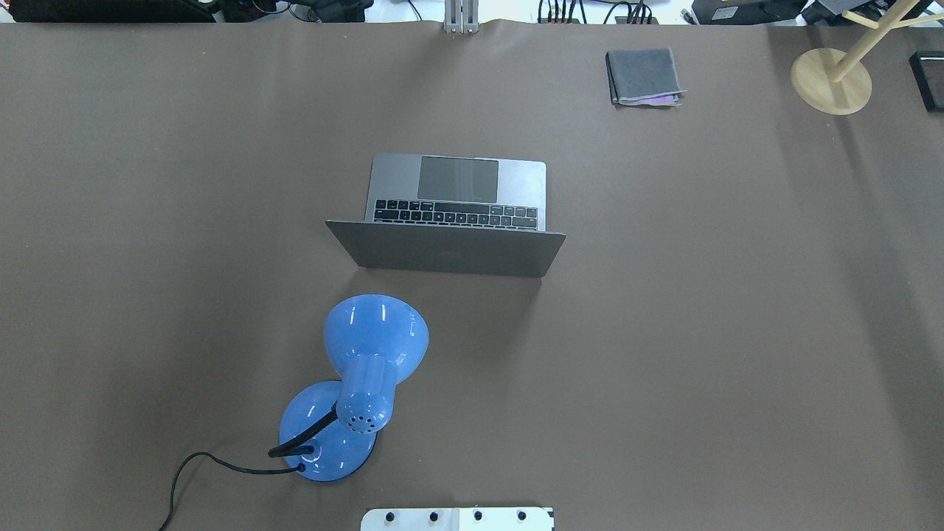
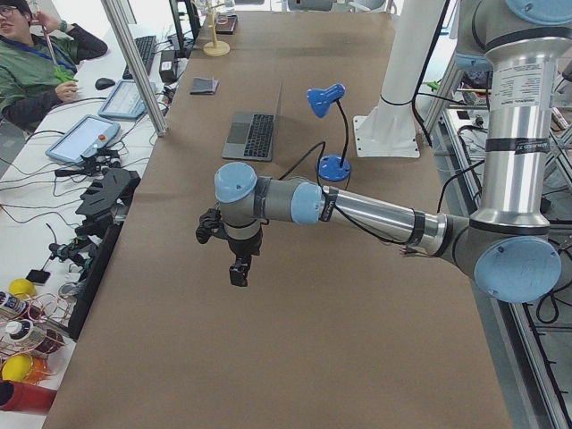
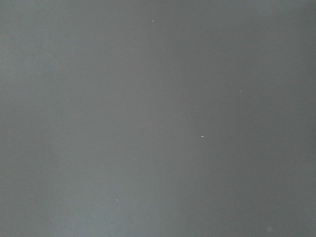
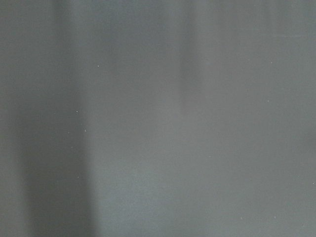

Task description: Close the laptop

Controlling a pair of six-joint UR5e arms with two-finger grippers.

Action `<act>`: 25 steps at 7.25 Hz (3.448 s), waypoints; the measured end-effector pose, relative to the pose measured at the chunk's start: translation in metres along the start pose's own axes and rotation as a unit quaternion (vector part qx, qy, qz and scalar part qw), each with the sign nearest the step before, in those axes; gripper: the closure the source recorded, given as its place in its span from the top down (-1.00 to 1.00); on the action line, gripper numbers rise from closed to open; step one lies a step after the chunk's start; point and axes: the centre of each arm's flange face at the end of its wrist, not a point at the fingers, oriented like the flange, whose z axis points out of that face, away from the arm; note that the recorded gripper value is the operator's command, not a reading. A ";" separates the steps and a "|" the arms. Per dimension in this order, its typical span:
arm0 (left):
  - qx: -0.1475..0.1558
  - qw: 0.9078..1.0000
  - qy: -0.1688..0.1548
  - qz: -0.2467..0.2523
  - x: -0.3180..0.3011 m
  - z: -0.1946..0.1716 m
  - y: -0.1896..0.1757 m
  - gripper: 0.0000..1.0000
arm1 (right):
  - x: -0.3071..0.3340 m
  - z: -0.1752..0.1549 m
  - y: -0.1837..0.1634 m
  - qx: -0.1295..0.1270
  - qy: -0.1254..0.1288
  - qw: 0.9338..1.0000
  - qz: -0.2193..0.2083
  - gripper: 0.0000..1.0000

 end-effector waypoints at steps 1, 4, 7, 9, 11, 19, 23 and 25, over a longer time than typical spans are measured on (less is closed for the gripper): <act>0.000 1.000 0.000 0.000 0.000 0.000 0.000 0.97 | 0.000 0.000 0.000 0.001 0.000 1.000 -0.001 1.00; 0.002 1.000 0.000 0.002 0.001 -0.001 -0.001 0.97 | -0.001 0.000 -0.001 0.008 -0.001 1.000 -0.006 1.00; 0.029 0.999 -0.004 0.024 0.017 -0.024 -0.027 0.97 | -0.022 -0.020 -0.016 0.102 -0.030 0.991 -0.078 1.00; 0.083 0.994 -0.013 0.069 0.032 -0.046 -0.056 0.97 | -0.042 -0.031 -0.024 0.139 -0.058 0.981 -0.121 0.98; 0.142 0.982 -0.022 0.119 0.032 -0.050 -0.077 0.97 | -0.059 -0.034 -0.029 0.153 -0.073 0.974 -0.149 0.81; 0.201 0.968 0.111 0.097 0.163 -0.009 -0.097 -1.00 | -0.229 -0.006 -0.008 0.107 -0.260 0.955 -0.099 -1.00; 0.097 0.947 0.306 -0.016 0.285 0.026 -0.063 -1.00 | -0.334 -0.026 0.035 0.090 -0.291 0.951 -0.053 -1.00; 0.071 0.934 0.348 -0.025 0.332 0.030 -0.056 -1.00 | -0.412 -0.031 0.055 0.097 -0.315 0.944 -0.022 -1.00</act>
